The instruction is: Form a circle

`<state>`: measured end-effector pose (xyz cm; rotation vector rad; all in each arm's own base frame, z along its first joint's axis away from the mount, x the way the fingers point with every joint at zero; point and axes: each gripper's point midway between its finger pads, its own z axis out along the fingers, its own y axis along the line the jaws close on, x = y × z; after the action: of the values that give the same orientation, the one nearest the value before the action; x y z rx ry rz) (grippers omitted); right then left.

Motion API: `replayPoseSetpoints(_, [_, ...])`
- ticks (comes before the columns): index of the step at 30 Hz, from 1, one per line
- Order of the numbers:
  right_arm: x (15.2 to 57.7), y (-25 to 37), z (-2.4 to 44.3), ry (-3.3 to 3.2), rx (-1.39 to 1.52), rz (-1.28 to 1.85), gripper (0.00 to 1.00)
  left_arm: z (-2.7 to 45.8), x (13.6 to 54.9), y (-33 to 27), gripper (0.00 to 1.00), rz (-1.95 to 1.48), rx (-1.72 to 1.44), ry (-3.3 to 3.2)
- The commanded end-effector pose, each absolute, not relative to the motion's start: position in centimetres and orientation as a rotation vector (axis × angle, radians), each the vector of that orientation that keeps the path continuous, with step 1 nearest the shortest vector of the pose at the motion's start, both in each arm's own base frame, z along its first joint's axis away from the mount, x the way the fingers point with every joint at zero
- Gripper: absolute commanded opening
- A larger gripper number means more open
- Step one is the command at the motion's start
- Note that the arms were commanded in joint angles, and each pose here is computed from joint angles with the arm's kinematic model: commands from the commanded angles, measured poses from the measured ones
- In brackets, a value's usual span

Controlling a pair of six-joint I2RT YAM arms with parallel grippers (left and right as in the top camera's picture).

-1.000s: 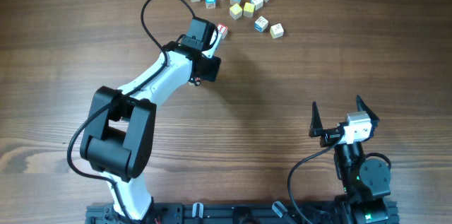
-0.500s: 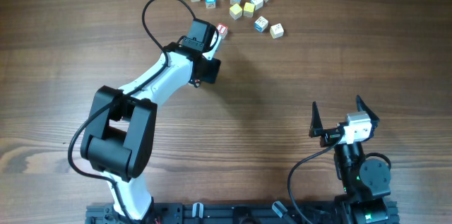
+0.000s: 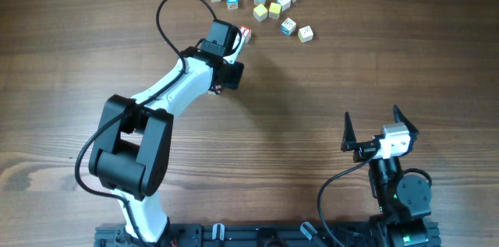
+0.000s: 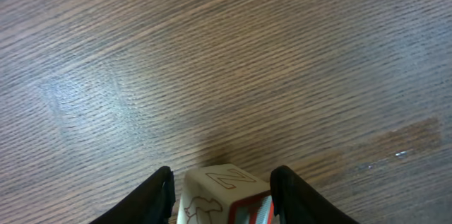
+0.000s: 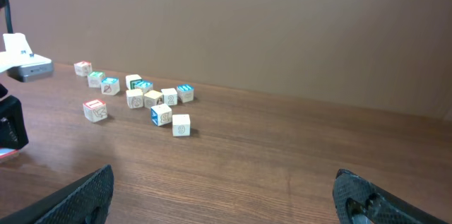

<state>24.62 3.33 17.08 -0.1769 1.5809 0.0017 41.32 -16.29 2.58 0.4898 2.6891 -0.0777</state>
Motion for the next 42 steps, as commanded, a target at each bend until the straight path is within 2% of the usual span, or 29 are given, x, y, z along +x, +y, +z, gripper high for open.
replayPoseSetpoints(1, [24.6,3.3,17.3,1.572,-0.174,0.008,1.0,7.3,42.9,-16.2,0.49,-0.068,0.447,2.574])
replayPoseSetpoints(2, [24.6,3.3,17.3,1.572,-0.174,0.008,1.0,8.0,43.0,-16.2,0.49,-0.067,0.442,2.558])
replayPoseSetpoints(4, [24.6,3.4,17.3,1.572,-0.174,0.009,1.0,8.8,42.8,-16.1,0.39,-0.071,0.44,2.55])
replayPoseSetpoints(5, [24.6,3.3,17.3,1.572,-0.174,0.008,1.0,8.7,42.6,-16.1,0.04,-0.081,0.4,2.567])
replayPoseSetpoints(10, [24.6,3.3,17.3,1.572,-0.174,0.008,1.0,7.8,39.8,-18.4,0.04,-0.313,0.453,2.663])
replayPoseSetpoints(17, [24.6,3.3,17.3,1.572,-0.174,0.008,1.0,6.6,38.9,-17.6,0.04,-0.27,0.45,2.711])
replayPoseSetpoints(22, [24.6,3.3,17.3,1.572,-0.175,0.008,1.0,6.3,39.3,-16.3,0.04,-0.167,0.426,2.708])
replayPoseSetpoints(42, [24.6,3.3,17.3,1.572,-0.174,0.008,1.0,4.2,39.7,-16.2,0.04,-0.161,0.372,2.698])
